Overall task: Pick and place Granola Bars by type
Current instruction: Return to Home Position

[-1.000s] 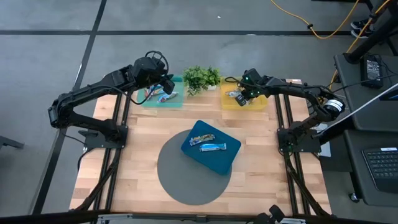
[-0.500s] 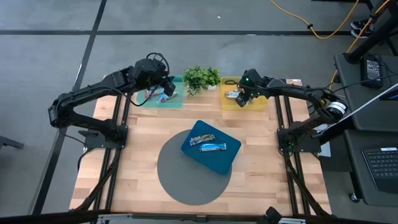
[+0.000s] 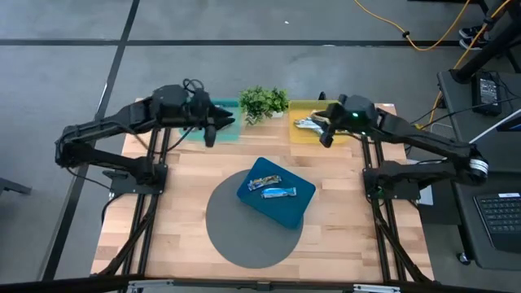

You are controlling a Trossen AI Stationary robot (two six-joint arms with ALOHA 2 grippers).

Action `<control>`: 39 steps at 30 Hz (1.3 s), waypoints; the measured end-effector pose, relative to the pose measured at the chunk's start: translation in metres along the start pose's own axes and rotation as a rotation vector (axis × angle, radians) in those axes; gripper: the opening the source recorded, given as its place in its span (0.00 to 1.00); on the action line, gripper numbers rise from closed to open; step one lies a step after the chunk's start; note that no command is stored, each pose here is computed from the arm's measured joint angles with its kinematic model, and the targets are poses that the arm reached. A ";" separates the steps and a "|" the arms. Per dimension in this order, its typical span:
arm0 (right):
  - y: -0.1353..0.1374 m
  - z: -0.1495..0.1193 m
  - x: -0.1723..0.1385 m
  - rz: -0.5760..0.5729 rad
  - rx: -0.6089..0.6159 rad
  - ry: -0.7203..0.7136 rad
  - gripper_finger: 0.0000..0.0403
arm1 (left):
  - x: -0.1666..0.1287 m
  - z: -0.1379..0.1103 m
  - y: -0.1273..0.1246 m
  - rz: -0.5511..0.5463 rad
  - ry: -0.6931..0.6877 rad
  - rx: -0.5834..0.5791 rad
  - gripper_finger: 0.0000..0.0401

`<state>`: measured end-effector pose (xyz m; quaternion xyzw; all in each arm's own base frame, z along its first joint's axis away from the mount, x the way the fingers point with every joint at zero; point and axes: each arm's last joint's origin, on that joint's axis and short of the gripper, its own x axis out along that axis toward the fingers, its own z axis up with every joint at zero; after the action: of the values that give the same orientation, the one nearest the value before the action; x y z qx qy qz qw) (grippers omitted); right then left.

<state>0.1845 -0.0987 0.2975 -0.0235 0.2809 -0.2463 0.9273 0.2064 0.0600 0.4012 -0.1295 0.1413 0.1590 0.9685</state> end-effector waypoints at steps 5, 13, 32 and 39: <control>0.007 0.009 -0.033 0.032 -0.020 -0.147 0.15 | -0.015 -0.002 -0.023 -0.079 -0.028 0.003 0.04; 0.020 0.011 -0.046 0.244 -0.062 -0.221 0.02 | -0.014 -0.045 -0.037 -0.229 -0.129 -0.025 0.00; 0.029 0.019 -0.049 0.312 0.010 -0.285 0.02 | -0.079 -0.201 0.029 -0.280 -0.467 -0.222 0.00; 0.034 0.019 -0.050 0.336 0.005 -0.286 0.02 | -0.063 -0.224 0.025 -0.493 -0.388 -0.211 0.00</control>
<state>0.1738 -0.0468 0.3326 -0.0091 0.1457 -0.0833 0.9858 0.0884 -0.0006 0.2084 -0.2269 -0.0987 -0.0448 0.9679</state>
